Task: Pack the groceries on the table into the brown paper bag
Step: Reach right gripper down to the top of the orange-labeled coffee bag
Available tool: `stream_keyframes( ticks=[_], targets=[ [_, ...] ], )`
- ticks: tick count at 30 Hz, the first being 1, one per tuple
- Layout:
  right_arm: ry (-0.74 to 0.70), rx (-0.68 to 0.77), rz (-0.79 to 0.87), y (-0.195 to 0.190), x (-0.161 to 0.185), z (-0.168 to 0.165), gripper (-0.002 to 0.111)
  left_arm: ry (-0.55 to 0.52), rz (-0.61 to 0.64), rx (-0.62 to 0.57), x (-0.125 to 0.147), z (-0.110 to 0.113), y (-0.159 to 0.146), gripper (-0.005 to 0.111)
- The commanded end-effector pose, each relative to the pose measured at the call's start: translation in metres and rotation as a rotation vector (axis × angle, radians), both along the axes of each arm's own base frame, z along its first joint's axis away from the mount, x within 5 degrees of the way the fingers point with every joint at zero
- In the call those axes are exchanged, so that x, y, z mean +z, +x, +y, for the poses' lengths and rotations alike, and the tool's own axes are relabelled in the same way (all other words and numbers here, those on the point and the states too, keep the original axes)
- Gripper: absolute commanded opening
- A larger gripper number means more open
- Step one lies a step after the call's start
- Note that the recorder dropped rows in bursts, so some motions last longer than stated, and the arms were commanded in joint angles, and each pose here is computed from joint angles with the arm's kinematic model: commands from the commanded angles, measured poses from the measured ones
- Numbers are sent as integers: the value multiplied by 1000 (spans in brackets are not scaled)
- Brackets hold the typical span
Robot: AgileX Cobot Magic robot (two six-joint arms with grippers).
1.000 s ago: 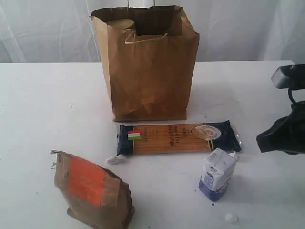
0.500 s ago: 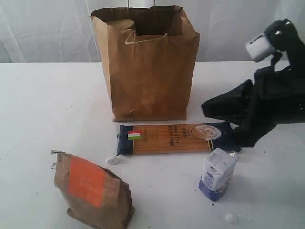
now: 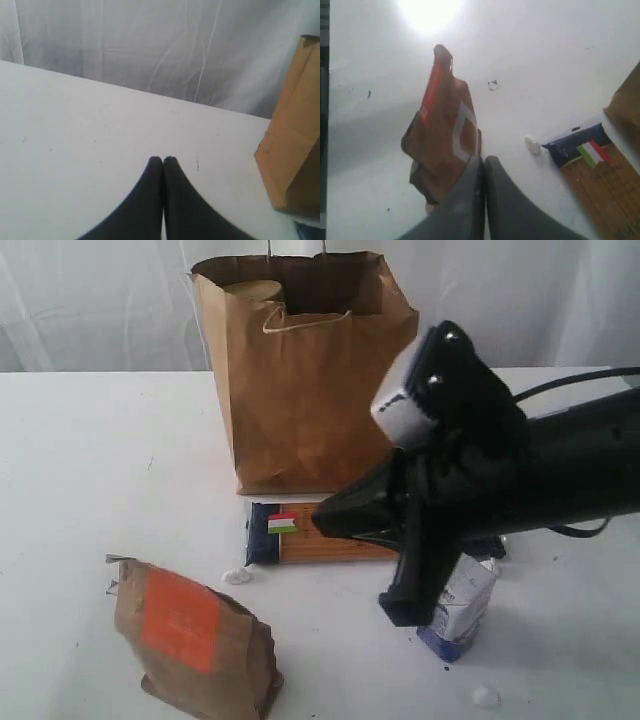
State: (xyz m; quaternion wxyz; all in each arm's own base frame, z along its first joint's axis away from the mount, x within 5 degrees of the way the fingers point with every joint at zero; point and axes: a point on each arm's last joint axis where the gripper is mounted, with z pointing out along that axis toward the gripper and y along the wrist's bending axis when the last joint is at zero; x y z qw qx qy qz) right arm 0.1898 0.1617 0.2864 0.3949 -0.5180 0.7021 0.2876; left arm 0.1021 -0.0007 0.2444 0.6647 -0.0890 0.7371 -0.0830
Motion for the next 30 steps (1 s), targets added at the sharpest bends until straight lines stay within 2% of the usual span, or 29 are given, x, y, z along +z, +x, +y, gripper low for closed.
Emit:
stream_keyframes(
  ticks=[1,2,4,7,10,14,18,20,23,27,30],
  targets=[
    [34,-60,-45,14,10,25,0,-47,-332,54,29,6,-22,0],
    [43,-75,-60,19,15,31,0,-9,-422,77,36,7,-27,0],
    [66,-92,-92,26,26,42,0,89,-490,99,46,8,-34,0],
    [122,-103,-159,32,51,58,0,174,-391,55,47,4,-36,0],
    [171,-102,-186,33,70,70,0,176,-243,-8,35,0,-35,0],
    [157,-13,-144,26,64,82,0,168,-120,-55,23,-4,-34,0],
    [46,153,80,13,36,92,0,161,3,-100,11,-7,-34,0],
    [-68,177,184,11,17,93,0,137,34,-103,4,-7,-34,0],
    [-225,135,248,17,-9,94,0,113,61,-93,-12,-6,-32,0],
    [-238,85,236,22,-13,96,0,53,97,-77,-31,-5,-31,0],
    [-224,82,225,23,-8,97,0,-4,97,-62,-35,-5,-31,0]
  ],
)
